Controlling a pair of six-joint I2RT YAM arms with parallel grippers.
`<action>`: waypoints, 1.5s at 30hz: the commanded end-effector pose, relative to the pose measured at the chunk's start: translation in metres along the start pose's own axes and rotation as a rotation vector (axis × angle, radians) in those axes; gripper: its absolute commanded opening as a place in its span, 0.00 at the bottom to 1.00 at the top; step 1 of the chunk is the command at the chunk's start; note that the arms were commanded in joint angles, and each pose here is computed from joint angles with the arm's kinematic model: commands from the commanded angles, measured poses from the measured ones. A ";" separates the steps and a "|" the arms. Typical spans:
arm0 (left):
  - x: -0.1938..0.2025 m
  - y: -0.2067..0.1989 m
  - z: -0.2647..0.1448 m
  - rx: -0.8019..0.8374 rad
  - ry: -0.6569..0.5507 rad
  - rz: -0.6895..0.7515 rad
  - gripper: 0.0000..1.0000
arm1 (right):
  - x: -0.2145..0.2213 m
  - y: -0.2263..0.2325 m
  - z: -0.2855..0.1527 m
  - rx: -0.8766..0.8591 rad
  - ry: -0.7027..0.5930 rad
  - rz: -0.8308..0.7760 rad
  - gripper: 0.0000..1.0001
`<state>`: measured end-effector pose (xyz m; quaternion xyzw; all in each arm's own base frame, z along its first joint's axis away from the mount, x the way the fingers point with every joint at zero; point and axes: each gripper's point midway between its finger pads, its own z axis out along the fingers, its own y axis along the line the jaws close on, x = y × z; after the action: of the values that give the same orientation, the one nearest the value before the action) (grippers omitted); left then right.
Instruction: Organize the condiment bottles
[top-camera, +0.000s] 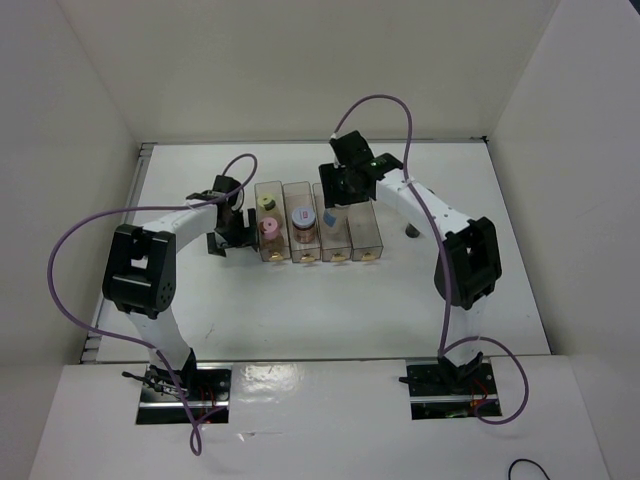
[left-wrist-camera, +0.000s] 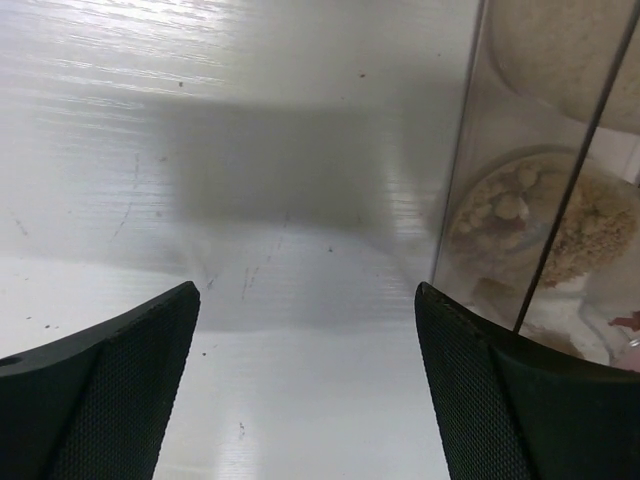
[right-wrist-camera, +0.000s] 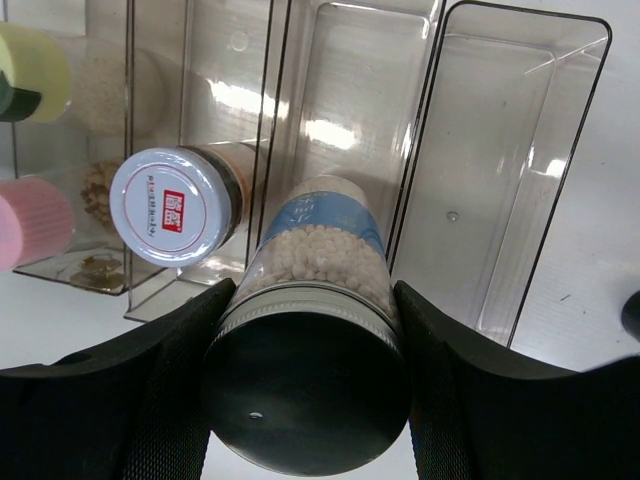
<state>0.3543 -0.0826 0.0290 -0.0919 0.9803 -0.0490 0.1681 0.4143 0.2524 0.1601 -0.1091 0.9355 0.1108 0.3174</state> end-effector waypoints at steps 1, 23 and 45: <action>-0.016 0.002 -0.008 -0.042 -0.037 -0.001 0.95 | -0.021 0.009 0.000 0.000 -0.078 -0.030 0.26; -0.121 0.024 -0.014 -0.043 -0.212 -0.087 1.00 | -0.013 0.006 0.013 0.043 -0.046 -0.028 0.98; -0.170 -0.011 0.012 0.079 -0.245 -0.015 0.90 | -0.093 -0.153 -0.127 0.474 -0.346 0.222 0.98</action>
<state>0.5053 -0.0498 0.0625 -0.1207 0.9521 -0.0593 0.2746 0.4706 0.1236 0.2836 0.0555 0.8790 -0.0131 0.4734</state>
